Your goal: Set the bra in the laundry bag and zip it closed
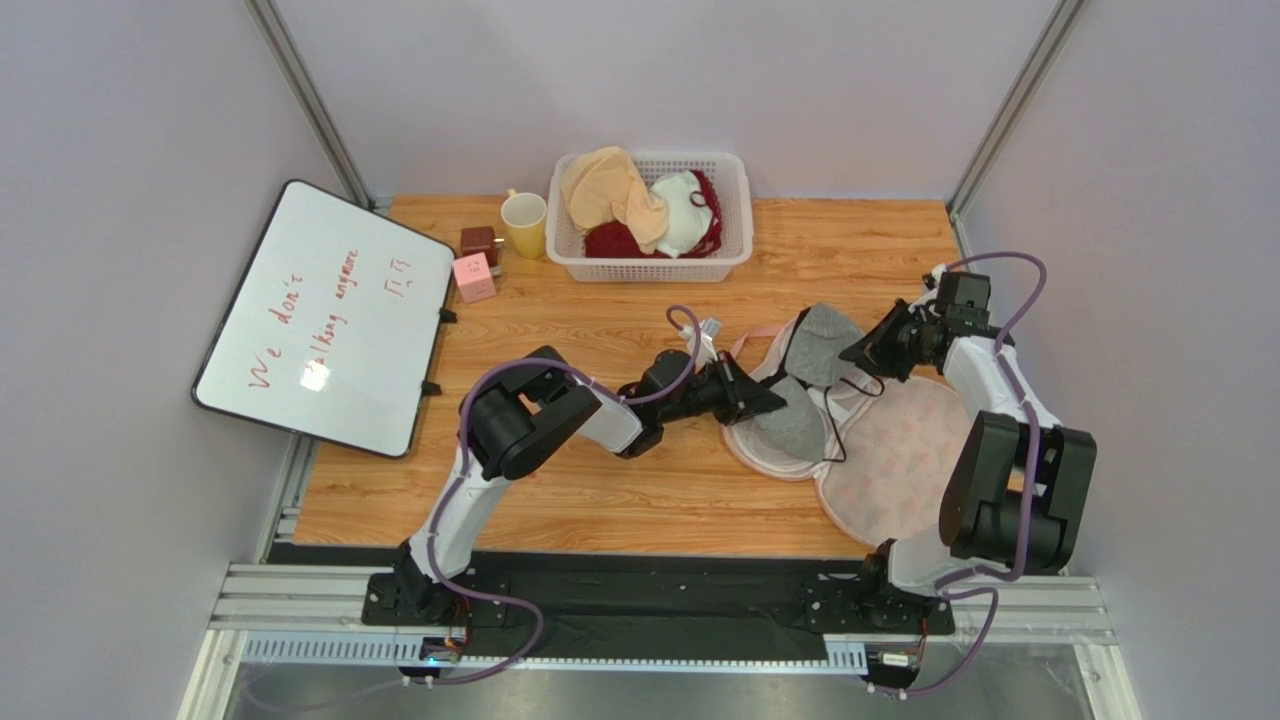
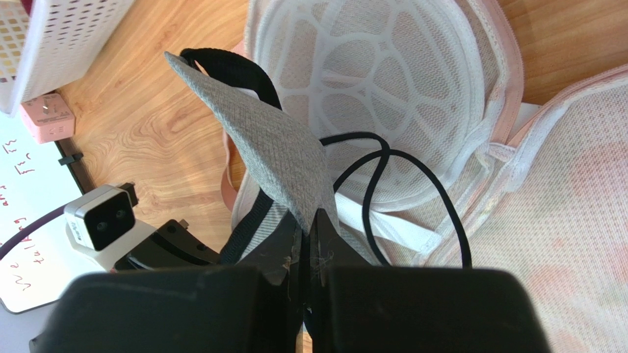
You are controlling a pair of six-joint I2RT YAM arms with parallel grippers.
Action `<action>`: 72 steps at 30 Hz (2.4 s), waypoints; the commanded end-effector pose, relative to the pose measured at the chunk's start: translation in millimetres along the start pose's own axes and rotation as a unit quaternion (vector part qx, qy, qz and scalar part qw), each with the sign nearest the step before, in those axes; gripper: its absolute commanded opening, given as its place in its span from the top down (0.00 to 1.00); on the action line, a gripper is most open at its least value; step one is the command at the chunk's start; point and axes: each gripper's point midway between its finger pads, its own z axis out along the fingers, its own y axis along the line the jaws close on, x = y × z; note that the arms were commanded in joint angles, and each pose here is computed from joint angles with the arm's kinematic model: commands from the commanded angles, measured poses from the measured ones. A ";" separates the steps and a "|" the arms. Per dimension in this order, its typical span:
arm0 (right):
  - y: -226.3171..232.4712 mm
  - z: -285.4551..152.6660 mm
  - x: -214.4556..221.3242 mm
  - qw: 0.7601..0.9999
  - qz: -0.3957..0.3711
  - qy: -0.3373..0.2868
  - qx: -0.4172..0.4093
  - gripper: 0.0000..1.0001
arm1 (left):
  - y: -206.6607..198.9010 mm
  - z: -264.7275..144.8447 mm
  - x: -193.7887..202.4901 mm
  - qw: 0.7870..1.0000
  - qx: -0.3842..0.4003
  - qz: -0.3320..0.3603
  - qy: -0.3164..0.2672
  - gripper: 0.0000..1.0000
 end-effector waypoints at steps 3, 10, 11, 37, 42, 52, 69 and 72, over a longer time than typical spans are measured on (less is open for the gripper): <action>-5.8 21.2 -16.3 1.000 0.010 -0.005 -0.026 1.00 | 6.0 2.6 -9.7 1.000 0.006 0.003 -0.014 1.00; -19.3 29.9 -16.5 1.000 0.020 0.000 -0.003 0.93 | 21.1 -0.8 -4.7 1.000 -0.014 0.008 -0.009 1.00; -22.1 31.3 -15.2 1.000 0.022 0.003 0.002 0.91 | 21.8 -0.6 -3.3 1.000 -0.015 0.009 -0.004 0.99; -4.8 -44.9 -15.7 0.975 -0.113 -0.080 0.172 0.23 | -28.2 -72.7 -21.9 0.951 -0.177 0.244 0.062 0.12; 9.9 -46.7 19.1 0.980 -0.114 -0.061 0.150 0.25 | -11.4 -88.6 -40.6 0.943 -0.183 0.268 0.074 0.17; 18.8 -35.4 91.9 0.996 -0.066 -0.058 0.024 0.30 | -0.4 -71.6 -50.7 0.926 -0.117 0.319 0.166 0.39; -1.8 -12.7 103.4 0.996 -0.055 -0.077 0.002 0.46 | 37.1 -42.3 -43.6 0.933 -0.099 0.300 0.173 0.52; 8.1 -3.8 111.2 0.996 -0.060 -0.053 -0.036 0.48 | 37.9 -43.6 -39.7 0.933 -0.099 0.299 0.175 0.55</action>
